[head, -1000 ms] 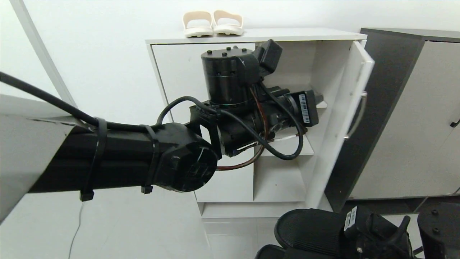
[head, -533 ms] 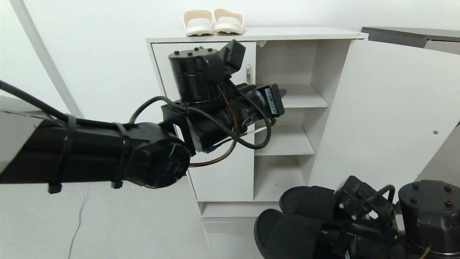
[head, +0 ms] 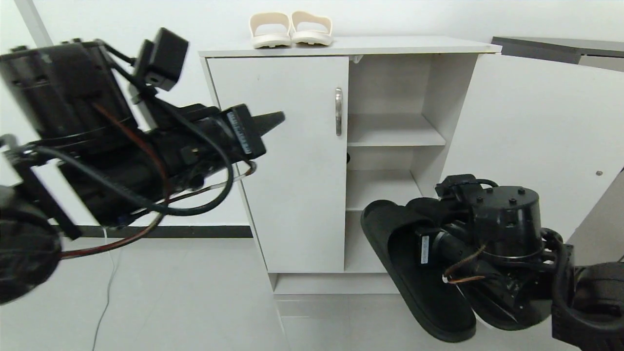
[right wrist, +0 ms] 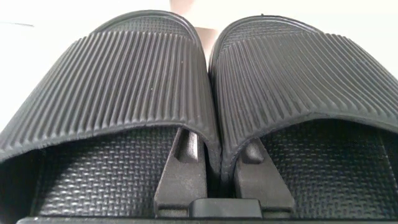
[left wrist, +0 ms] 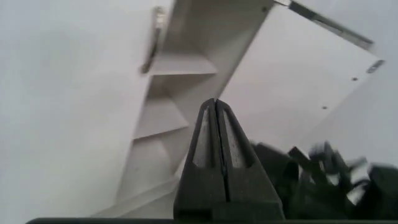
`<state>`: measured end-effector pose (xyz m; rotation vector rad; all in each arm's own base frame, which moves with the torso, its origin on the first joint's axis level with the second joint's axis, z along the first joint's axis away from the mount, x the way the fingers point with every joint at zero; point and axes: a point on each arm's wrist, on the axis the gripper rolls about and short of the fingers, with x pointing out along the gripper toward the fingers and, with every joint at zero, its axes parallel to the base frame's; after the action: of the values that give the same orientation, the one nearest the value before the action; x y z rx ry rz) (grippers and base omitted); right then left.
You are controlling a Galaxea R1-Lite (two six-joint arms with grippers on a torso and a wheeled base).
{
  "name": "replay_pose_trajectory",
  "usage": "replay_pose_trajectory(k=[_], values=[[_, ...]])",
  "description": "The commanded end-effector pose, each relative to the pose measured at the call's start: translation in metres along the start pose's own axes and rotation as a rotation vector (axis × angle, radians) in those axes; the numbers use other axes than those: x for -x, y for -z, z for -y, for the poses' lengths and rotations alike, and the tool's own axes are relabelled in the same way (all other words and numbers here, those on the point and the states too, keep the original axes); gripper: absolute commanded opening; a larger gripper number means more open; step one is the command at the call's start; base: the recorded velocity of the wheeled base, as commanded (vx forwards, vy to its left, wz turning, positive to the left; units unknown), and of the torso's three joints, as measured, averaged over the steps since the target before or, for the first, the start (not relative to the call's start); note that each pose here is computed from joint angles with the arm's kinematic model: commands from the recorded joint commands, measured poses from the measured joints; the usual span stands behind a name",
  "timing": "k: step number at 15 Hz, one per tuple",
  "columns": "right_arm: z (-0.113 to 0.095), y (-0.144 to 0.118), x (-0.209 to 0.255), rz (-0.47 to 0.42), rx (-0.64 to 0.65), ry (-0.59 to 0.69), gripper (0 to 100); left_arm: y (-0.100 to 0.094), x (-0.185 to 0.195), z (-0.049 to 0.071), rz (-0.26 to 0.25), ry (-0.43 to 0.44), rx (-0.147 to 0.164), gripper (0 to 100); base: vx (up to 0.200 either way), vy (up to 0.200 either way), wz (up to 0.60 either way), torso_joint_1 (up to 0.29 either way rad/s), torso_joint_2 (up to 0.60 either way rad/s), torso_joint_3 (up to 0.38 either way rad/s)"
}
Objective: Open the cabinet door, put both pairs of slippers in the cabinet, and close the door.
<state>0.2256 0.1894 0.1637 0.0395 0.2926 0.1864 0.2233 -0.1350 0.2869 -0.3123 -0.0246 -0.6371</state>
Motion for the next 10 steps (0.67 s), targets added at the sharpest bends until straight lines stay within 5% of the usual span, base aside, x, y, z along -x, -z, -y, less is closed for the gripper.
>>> replay_pose_trajectory(k=[1,5,7,10], values=[[0.003,0.006,-0.025,-0.023,0.000,0.069,0,-0.015,0.078,-0.012,0.053,-0.124,-0.029,0,0.000,0.000,0.00,0.000,0.00,0.000],[0.005,0.007,-0.034,-0.012,0.002,0.154,0,-0.010,0.150,-0.015,0.035,-0.286,-0.043,0,0.000,0.000,0.00,0.000,0.00,0.000],[0.005,0.007,-0.035,-0.007,0.008,0.176,0,0.000,0.191,-0.011,0.030,-0.449,-0.055,0,0.000,0.000,0.00,0.000,0.00,0.000],[0.005,0.008,-0.034,-0.008,0.009,0.179,0,0.026,0.242,-0.003,0.072,-0.668,-0.129,0,0.000,0.000,0.00,0.000,0.00,0.000]])
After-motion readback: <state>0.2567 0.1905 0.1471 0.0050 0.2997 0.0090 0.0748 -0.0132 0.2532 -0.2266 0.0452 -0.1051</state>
